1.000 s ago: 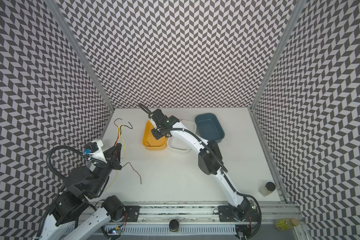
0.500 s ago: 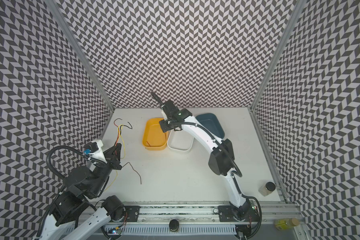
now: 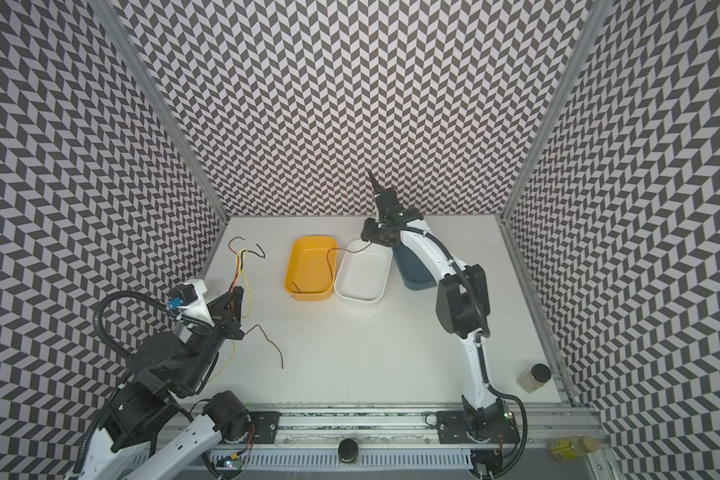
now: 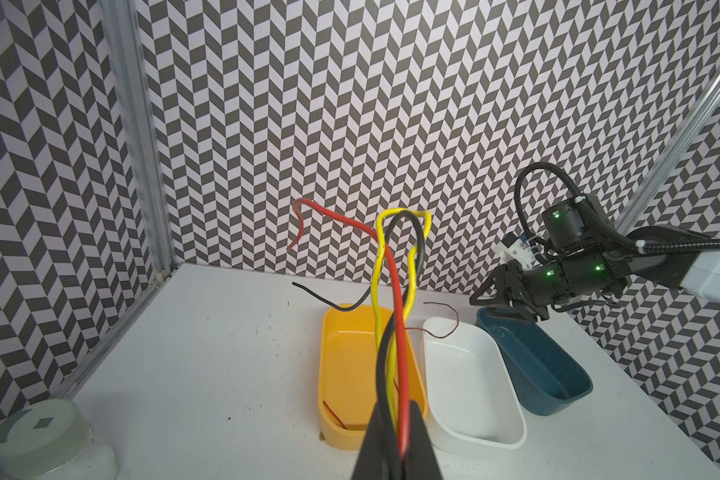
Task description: Untangle the cables
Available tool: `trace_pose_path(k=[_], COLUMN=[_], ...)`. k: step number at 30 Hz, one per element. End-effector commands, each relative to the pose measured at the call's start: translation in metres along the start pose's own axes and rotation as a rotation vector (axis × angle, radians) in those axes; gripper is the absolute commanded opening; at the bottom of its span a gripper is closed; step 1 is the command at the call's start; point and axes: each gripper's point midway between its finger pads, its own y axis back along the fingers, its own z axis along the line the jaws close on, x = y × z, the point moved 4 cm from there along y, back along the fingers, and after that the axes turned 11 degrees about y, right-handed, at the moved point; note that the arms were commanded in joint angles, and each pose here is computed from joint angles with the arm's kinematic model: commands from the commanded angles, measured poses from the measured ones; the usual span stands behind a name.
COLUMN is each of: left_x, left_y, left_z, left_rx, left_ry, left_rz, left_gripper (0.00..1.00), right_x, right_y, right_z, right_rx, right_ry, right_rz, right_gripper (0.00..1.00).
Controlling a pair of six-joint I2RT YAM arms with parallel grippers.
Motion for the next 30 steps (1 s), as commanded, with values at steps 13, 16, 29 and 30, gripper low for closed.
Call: trace_pose_path(k=[13,16,29,30], left_x=[-0.003,-0.003,-0.005,-0.005], left_y=[-0.001,-0.001,0.001,0.001], left_z=[0.0,-0.001,0.001,0.0], left_rx=[-0.001,0.0,-0.004,-0.003], left_ry=[0.01,0.009,0.011,0.011], left_rz=[-0.024,-0.024,-0.032,-0.032], left_gripper=[0.0,0.0,0.0,0.0], right_x=[0.021,0.023,0.021,0.022], right_y=[-0.038,-0.048,-0.077,-0.078], right_z=[-0.014,-0.016,-0.02,-0.021], right_rx=[-0.008,-0.015,-0.051,-0.05], right_ry=[-0.24,-0.254,-0.295,-0.302], right_rz=[0.035,0.043,0.009,0.008], right_gripper=[0.59,0.58,0.51,0.5])
